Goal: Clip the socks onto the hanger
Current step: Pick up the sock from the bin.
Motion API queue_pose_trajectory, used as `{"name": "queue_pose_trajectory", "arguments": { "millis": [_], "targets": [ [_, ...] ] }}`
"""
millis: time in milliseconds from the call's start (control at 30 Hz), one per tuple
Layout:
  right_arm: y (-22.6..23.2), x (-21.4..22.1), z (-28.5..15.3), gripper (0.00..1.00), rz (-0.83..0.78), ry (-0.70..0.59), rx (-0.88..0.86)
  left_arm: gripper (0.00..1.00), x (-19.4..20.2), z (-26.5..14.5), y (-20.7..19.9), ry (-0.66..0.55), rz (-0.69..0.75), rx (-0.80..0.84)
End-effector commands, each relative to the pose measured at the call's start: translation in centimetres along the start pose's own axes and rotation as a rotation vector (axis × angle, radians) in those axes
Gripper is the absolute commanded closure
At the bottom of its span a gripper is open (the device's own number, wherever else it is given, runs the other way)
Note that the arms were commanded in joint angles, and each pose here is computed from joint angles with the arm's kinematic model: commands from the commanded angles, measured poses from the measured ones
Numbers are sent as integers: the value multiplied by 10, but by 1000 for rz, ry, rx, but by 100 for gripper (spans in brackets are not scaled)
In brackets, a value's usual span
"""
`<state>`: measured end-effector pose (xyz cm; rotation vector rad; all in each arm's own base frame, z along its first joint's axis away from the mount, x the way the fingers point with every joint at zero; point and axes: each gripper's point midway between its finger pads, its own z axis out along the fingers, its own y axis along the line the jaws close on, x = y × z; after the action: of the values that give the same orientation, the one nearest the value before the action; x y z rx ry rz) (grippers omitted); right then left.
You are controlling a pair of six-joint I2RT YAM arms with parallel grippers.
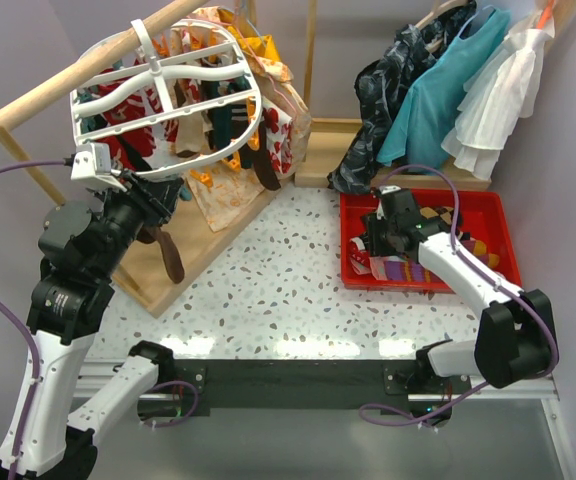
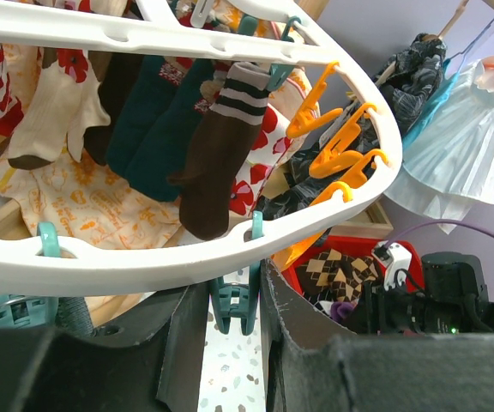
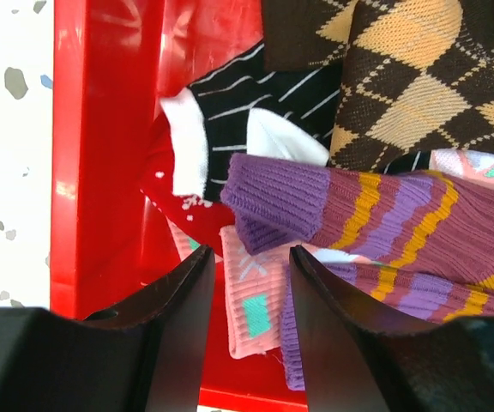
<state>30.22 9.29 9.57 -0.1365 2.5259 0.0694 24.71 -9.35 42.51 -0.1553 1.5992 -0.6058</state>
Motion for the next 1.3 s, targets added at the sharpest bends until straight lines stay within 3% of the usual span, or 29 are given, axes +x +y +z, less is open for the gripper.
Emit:
{"name": "queue_pose_trajectory", "arguments": {
  "millis": [0,233,600,733,767,800,1033,1267],
  "targets": [
    [1,-15,4,55,34,-62,9,100,5,1,2,21,29,0],
    [-13,-30,10,56,46,-129,92,100,6,3,1,25,29,3],
    [-23,-21,21,63,13,-84,155,100,7,5,0,28,25,8],
    [-25,-21,17,84,10,-88,161,100,6,4,0,25,25,10],
    [-26,-23,14,95,11,-95,167,100,6,4,0,25,25,10],
    [-26,-26,9,100,11,-109,166,100,5,4,-1,25,25,12],
    [-23,-77,-60,100,16,-256,123,100,0,2,-6,17,20,31],
    [34,-130,-141,100,-15,-417,-185,100,-4,0,-11,16,18,49]
  ]
}}
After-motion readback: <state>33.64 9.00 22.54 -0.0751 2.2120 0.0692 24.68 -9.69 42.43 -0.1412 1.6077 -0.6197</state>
